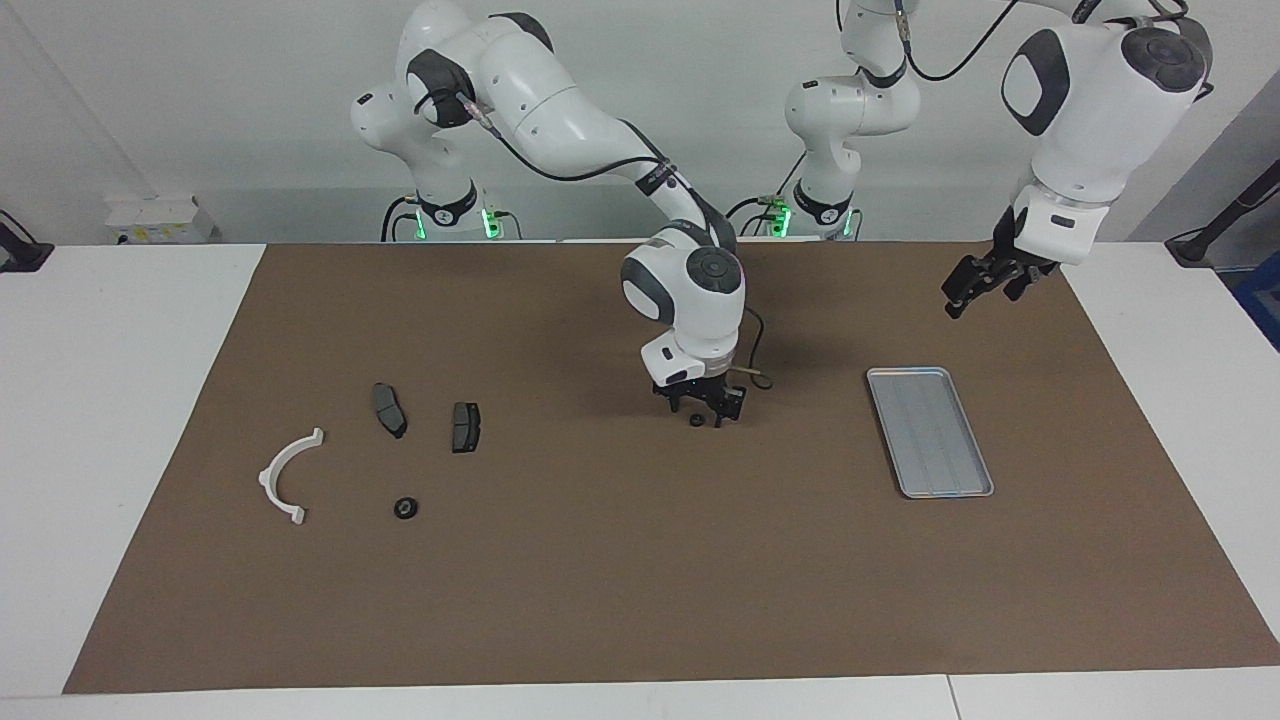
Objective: Place bearing gear from tray to pile
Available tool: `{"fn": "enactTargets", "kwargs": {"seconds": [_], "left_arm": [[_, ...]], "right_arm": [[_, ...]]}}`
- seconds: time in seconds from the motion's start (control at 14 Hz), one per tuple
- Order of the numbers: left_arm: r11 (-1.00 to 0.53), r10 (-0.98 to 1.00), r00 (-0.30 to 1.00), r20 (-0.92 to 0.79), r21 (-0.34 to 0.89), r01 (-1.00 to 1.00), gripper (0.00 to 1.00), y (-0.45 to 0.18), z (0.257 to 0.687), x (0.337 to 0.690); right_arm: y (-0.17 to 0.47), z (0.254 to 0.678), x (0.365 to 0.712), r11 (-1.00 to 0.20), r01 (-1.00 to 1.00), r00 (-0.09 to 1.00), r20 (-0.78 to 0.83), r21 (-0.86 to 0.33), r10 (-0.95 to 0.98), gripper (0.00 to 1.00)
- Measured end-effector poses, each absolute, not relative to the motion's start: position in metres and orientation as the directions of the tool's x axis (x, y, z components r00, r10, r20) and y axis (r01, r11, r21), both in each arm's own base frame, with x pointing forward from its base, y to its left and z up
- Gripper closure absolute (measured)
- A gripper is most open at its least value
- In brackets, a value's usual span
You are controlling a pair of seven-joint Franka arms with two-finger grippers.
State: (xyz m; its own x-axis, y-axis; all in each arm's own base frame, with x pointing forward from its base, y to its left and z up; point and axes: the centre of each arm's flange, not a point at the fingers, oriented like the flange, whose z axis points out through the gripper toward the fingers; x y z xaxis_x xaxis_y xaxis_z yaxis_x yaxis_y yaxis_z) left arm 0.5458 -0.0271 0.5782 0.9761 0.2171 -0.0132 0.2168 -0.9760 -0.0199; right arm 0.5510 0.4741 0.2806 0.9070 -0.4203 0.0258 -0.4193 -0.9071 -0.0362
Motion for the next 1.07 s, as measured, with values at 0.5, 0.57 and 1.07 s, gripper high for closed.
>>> {"fn": "enactTargets", "kwargs": {"seconds": [0.5,0.57,1.07], "left_arm": [[-0.988,0.15,0.988,-0.017,-0.02,0.15,0.0,-0.027,0.599,0.543],[-0.99,0.142,0.99,-0.019,-0.02,0.142,0.0,-0.027,0.598,0.543],[-0.991,0.136,0.99,-0.023,-0.02,0.135,0.0,-0.027,0.597,0.542]], "right_arm": [[0.474,0.29,0.552,-0.906,-0.42,0.906,0.03,-0.046,-0.422,0.76],[0.474,0.29,0.552,-0.906,-0.421,0.906,0.03,-0.046,-0.422,0.76],[0.371,0.381,0.619,-0.947,-0.314,0.949,0.008,0.063,-0.314,0.76]]}}
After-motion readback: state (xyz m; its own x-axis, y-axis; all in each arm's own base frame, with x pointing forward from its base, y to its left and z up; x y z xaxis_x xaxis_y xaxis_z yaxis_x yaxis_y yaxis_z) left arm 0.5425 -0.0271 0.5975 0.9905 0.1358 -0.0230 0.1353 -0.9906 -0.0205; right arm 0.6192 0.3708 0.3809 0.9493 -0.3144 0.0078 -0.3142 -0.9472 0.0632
